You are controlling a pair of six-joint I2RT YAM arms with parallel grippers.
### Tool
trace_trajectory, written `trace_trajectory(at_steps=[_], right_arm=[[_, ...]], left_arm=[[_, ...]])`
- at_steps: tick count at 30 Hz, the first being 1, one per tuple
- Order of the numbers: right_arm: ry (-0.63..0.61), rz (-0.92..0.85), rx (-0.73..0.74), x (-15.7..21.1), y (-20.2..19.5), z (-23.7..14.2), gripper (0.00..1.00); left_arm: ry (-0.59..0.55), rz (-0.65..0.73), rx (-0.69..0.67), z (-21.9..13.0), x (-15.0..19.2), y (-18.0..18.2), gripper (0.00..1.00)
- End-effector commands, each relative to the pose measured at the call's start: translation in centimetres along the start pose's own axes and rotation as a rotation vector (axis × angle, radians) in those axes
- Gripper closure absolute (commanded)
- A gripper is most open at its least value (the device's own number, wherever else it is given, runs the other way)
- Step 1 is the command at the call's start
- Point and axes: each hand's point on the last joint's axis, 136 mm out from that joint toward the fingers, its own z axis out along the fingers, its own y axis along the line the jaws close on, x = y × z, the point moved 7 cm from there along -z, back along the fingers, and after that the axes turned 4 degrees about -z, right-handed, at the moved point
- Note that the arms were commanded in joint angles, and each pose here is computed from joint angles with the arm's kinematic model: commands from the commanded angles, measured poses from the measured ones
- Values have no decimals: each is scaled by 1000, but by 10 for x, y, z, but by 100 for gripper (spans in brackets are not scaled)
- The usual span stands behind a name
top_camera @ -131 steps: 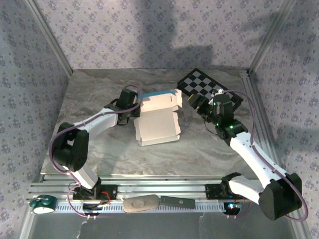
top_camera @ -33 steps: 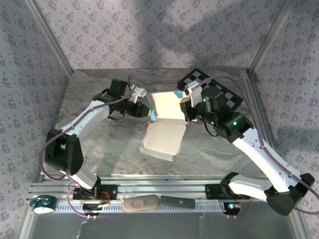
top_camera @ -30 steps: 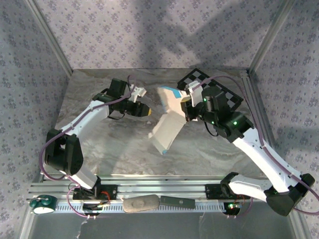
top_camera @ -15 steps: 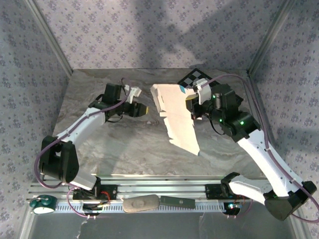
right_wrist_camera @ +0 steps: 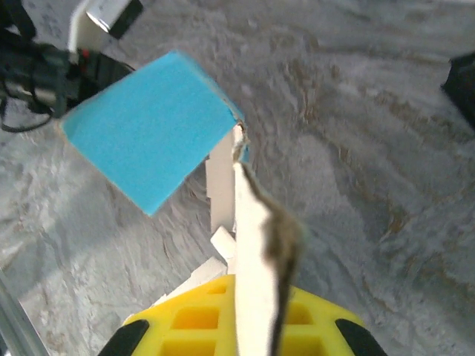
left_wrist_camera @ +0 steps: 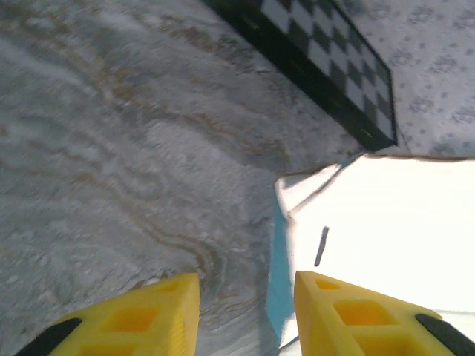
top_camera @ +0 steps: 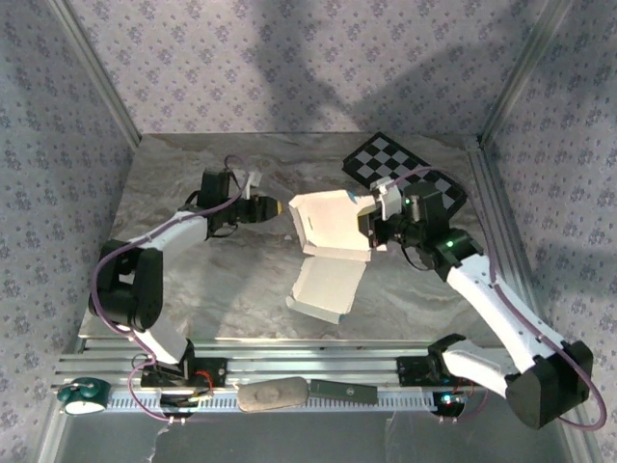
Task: Fold the paper box
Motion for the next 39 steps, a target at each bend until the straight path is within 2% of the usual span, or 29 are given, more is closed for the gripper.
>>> trace_trajectory(at_steps=[1, 3, 4, 6, 7, 9, 11, 14, 17, 21, 23, 25, 29, 31, 34, 39], right_arm=[[-71, -39, -50, -11, 1, 11, 100], [-50, -57, -65, -8, 0, 17, 100], [-48, -65, -64, -6, -1, 20, 100], [-62, -71, -61, -6, -3, 24, 100], [-70, -75, -70, -6, -2, 26, 100], [-72, -81, -85, -6, -1, 32, 100], [-64, -86, -95, -7, 0, 36, 100], [-54, -92, -102, -7, 0, 40, 100], [-42, -99, -108, -6, 2, 42, 100], [-32, -106, -115, -4, 3, 42, 100], [-30, -109, -117, -4, 3, 42, 100], [-28, -109, -120, -3, 3, 43, 100], [-25, -110, -126, -2, 3, 44, 100], [-24, -110, -126, -2, 3, 44, 100], [-23, -112, -130, -2, 3, 46, 100], [-17, -111, -137, -1, 1, 50, 100]], left_arm=[[-127, -57, -76, -23, -16, -11, 60], [-141, -168, -193, -35, -20, -8, 49], [-142, -278, -256, -40, -23, -5, 49], [-109, -505, -226, -35, -25, -14, 63], [-78, -619, -188, -27, -23, -23, 65], [-66, -747, -108, -12, -19, -51, 63], [-128, -857, -142, -7, -10, -67, 58], [-224, -988, -74, -4, -12, -80, 55], [-273, -1123, -64, -3, -13, -74, 51], [-292, -1226, -75, -1, -10, -70, 49], [-316, -1281, -85, 0, -6, -63, 38], [-339, -1308, -42, 4, -10, -60, 36], [-281, -1329, -12, 24, -21, -63, 35], [-258, -1334, -11, 33, -22, -64, 38], [-263, -1350, -18, 39, -17, -59, 52], [-271, -1373, -11, 45, -11, -51, 91]])
